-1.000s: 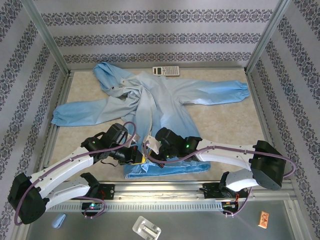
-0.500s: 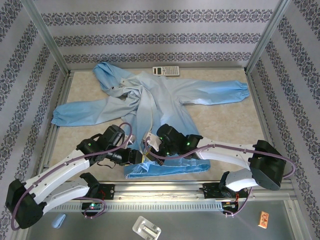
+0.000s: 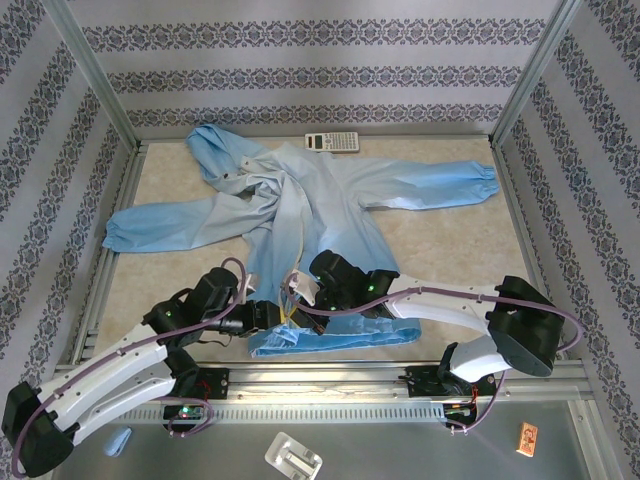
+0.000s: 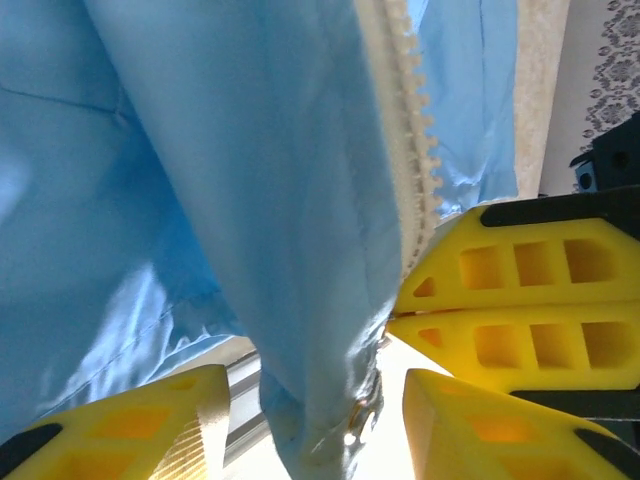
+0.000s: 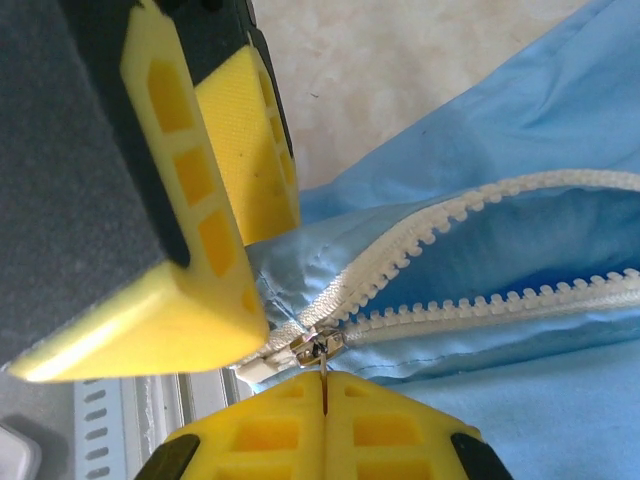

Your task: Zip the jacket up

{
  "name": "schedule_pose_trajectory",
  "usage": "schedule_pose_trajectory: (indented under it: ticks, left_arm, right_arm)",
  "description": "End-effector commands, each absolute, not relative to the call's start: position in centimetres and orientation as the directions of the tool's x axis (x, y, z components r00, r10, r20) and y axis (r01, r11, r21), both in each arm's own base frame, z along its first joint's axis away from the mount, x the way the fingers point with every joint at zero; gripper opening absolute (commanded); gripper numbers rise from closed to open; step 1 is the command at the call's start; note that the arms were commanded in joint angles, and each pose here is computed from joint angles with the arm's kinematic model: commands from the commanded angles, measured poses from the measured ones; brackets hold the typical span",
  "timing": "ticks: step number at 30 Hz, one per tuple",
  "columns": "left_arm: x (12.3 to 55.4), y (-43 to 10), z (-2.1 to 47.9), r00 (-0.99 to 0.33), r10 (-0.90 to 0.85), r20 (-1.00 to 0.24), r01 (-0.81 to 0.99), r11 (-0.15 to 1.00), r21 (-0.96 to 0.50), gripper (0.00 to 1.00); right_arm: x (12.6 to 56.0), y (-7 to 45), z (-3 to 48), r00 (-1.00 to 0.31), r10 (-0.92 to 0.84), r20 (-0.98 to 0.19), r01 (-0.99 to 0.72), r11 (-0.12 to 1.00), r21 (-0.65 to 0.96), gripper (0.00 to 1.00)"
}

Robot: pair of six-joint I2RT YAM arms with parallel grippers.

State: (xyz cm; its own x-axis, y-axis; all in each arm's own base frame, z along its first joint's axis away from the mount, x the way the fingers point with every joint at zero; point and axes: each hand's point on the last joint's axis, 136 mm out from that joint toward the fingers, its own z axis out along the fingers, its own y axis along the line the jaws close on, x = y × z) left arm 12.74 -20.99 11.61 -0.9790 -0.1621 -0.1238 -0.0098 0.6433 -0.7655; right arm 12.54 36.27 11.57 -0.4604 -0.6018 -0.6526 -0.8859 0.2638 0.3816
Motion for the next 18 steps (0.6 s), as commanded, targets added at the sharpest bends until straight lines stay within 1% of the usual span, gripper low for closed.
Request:
schedule_pose_trajectory:
  ticks: [1, 7, 11, 14, 17, 18]
  left_arm:
    - [13.1, -22.2, 12.1, -0.976, -0.178, -0.129, -0.003, 0.599, -0.801, 0.46]
    - [13.0, -22.6, 11.5, -0.978, -0.163, -0.127, 0.003, 0.605, -0.796, 0.45]
    - [12.8, -22.6, 11.0, -0.979, -0.164, -0.119, -0.005, 0.605, -0.796, 0.39]
    - [12.8, -22.5, 10.8, -0.978, -0.169, -0.121, -0.006, 0.606, -0.796, 0.32]
    - [12.8, -22.3, 10.7, -0.976, -0.177, -0.127, -0.006, 0.604, -0.797, 0.20]
    - [12.8, -22.2, 10.7, -0.975, -0.181, -0.131, -0.005, 0.604, -0.797, 0.13]
  right_arm:
    - [12.9, 37.3, 12.2, -0.477, -0.576, -0.663, -0.878, 0.274, 0.393, 0.00]
    - [12.9, 37.5, 12.1, -0.491, -0.568, -0.661, -0.870, 0.283, 0.403, 0.00]
    - [13.1, 37.5, 12.3, -0.490, -0.565, -0.664, -0.871, 0.289, 0.398, 0.00]
    - [13.2, 37.5, 12.4, -0.490, -0.561, -0.667, -0.871, 0.289, 0.397, 0.00]
    - [13.2, 37.4, 12.5, -0.491, -0.556, -0.670, -0.871, 0.293, 0.394, 0.00]
    - [13.3, 37.4, 12.6, -0.492, -0.554, -0.672, -0.870, 0.298, 0.392, 0.00]
